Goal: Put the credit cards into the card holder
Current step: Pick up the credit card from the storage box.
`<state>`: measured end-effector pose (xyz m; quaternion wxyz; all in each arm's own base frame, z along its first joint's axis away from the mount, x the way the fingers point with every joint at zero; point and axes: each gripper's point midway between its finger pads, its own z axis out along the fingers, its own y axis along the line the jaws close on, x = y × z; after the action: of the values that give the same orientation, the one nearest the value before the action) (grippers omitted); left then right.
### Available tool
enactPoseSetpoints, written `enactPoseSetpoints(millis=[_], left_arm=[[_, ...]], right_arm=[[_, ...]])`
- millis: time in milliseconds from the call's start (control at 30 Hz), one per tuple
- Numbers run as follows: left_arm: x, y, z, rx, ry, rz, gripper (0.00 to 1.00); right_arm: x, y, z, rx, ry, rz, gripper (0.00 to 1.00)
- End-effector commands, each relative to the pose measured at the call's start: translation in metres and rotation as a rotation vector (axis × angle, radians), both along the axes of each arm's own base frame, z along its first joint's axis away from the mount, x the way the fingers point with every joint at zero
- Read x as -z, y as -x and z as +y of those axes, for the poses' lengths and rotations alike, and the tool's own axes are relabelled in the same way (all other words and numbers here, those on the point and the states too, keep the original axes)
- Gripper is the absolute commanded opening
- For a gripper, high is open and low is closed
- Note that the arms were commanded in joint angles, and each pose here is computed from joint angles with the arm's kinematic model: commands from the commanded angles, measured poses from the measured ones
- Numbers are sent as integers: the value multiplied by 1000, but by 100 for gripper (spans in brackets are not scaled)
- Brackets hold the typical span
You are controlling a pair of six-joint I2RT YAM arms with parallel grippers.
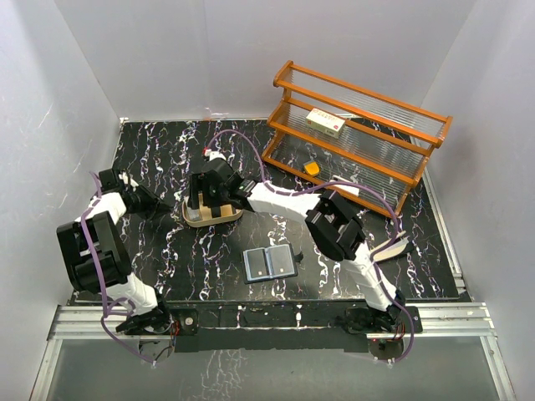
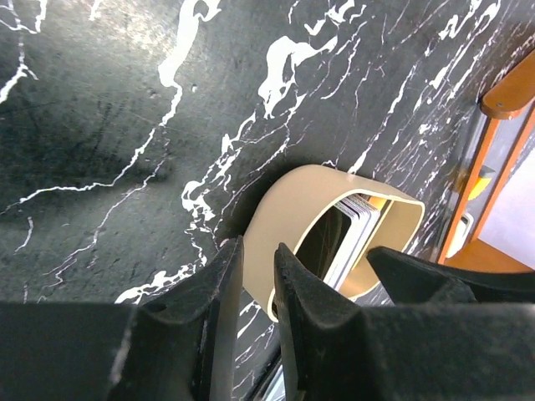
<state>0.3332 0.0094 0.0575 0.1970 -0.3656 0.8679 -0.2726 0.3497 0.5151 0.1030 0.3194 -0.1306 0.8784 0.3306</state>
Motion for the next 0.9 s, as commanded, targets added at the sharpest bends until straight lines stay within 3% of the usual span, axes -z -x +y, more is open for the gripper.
enactPoseSetpoints(millis=[0, 433, 867], left_arm=[[3, 5, -12, 32, 79, 9, 21], [23, 15, -24, 53, 165, 81, 19], [19, 10, -30, 66, 215, 53, 18]], right_arm=[[-22, -3, 22, -58, -85, -55, 73], [-15, 1, 35, -120, -115, -37, 73], [-19, 8, 44, -146, -155, 16, 72]])
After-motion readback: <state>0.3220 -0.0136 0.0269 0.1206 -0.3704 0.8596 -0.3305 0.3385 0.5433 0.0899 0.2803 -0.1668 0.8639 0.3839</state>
